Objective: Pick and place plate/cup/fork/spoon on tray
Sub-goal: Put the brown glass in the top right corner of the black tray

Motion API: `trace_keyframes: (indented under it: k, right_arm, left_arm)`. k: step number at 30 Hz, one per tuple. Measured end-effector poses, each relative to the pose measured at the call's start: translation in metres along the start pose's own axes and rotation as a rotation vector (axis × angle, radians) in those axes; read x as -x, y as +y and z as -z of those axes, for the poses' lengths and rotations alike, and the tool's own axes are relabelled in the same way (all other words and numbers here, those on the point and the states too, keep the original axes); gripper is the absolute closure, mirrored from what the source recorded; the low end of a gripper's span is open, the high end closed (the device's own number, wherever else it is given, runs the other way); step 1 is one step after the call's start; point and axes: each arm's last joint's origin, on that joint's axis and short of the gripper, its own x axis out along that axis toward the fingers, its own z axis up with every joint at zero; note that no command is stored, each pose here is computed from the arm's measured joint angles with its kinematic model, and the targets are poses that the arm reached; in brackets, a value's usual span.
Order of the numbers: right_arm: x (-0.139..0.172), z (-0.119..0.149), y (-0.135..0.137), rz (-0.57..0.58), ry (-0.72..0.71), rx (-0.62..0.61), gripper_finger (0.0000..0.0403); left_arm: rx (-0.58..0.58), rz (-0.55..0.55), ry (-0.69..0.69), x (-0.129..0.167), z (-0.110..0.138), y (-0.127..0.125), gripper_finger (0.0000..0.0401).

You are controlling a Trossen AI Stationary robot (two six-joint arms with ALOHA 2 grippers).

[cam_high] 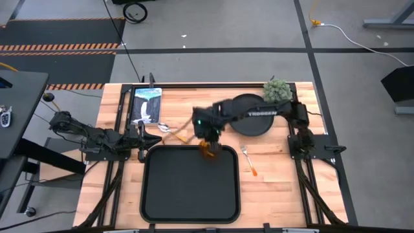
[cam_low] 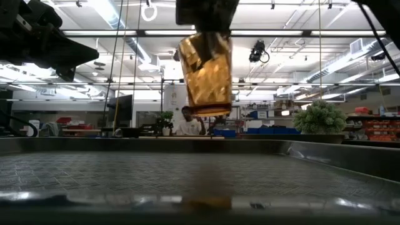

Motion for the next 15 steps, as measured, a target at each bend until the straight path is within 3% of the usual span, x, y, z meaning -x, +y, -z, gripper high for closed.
trace_keyframes:
  k: [7, 15]
  right_arm:
    - [0.011, 0.033, 0.052, 0.098, 0.007, -0.041, 0.039]
    - [0.029, 0.085, 0.064, 0.125, -0.094, -0.195, 0.039]
  left_arm:
    - [0.0, 0.0, 0.0, 0.0, 0.0, 0.0, 0.0358]
    - [0.0, 0.001, 0.0, 0.0, 0.0, 0.0, 0.0358]
